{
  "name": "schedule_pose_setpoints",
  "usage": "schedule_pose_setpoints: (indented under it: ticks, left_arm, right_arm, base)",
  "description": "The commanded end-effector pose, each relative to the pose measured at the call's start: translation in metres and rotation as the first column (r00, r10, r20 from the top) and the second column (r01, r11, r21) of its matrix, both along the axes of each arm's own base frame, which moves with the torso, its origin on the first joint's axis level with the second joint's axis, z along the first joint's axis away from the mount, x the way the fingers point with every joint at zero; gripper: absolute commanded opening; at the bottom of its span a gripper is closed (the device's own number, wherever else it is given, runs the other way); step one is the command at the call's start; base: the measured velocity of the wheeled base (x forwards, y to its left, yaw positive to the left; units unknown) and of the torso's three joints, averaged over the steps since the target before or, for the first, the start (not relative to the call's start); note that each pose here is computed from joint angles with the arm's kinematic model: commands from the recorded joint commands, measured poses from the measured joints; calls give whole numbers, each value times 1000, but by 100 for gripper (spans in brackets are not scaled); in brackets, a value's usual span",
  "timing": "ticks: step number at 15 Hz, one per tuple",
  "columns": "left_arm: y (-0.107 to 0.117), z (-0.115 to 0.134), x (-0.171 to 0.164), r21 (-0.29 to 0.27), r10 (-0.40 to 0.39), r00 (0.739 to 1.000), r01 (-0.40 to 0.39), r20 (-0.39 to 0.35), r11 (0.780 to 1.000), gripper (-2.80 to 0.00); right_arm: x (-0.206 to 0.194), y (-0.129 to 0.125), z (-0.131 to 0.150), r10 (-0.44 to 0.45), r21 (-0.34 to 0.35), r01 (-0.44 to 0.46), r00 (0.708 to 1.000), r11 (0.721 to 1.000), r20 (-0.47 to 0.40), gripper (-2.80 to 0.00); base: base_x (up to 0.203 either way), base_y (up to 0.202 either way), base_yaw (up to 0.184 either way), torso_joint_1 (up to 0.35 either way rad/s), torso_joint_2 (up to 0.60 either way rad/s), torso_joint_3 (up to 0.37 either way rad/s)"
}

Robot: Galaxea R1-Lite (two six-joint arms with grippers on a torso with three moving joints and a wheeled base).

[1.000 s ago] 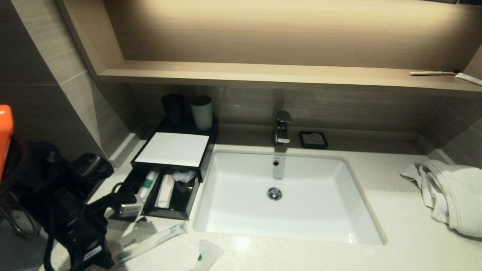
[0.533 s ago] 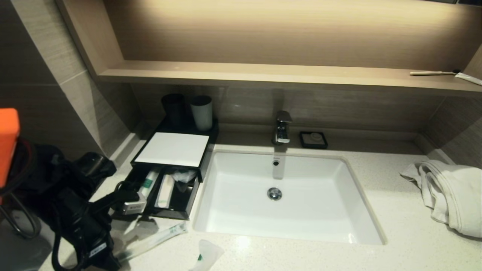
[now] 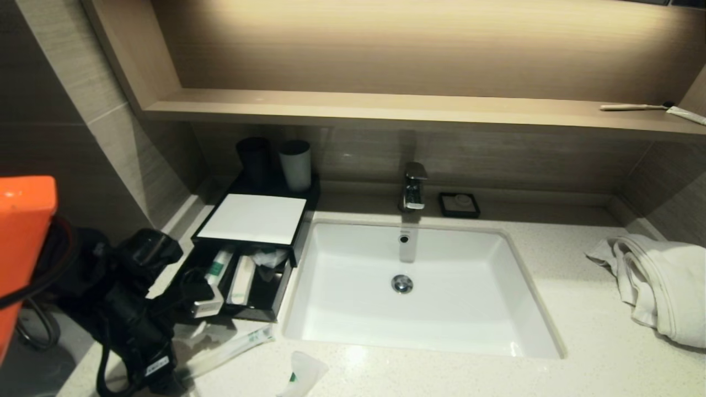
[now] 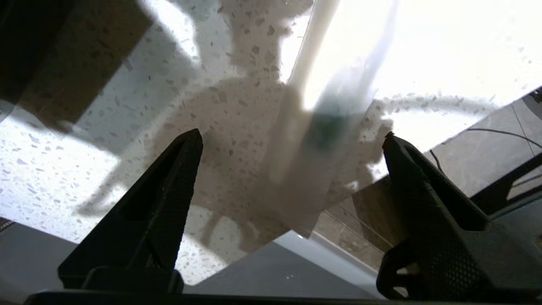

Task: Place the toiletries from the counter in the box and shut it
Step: Pick up the bathroom toiletry

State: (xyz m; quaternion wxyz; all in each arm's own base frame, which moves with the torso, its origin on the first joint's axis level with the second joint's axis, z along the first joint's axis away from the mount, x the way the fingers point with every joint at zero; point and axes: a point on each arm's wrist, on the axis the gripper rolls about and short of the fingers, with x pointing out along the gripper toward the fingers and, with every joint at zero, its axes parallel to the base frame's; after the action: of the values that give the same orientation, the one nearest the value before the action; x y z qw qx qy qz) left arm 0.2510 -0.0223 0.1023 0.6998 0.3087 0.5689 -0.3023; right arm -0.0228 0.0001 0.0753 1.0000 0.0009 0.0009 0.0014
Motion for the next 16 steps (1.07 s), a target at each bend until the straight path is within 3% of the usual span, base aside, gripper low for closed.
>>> schedule_pose_setpoints:
  ticks: [1, 16]
  left_arm:
    - [0, -5, -2, 1, -5, 1000, 5, -15, 1000, 0]
    - [0, -6, -8, 8, 2, 1000, -2, -21, 1000, 0]
  right_arm:
    - [0, 0, 0, 0, 0, 0, 1000, 1000, 0, -280]
    - [0, 0, 0, 0, 0, 0, 1000, 1000, 0, -280]
  base:
    - [0, 0, 0, 0, 0, 0]
    - [0, 0, 0, 0, 0, 0]
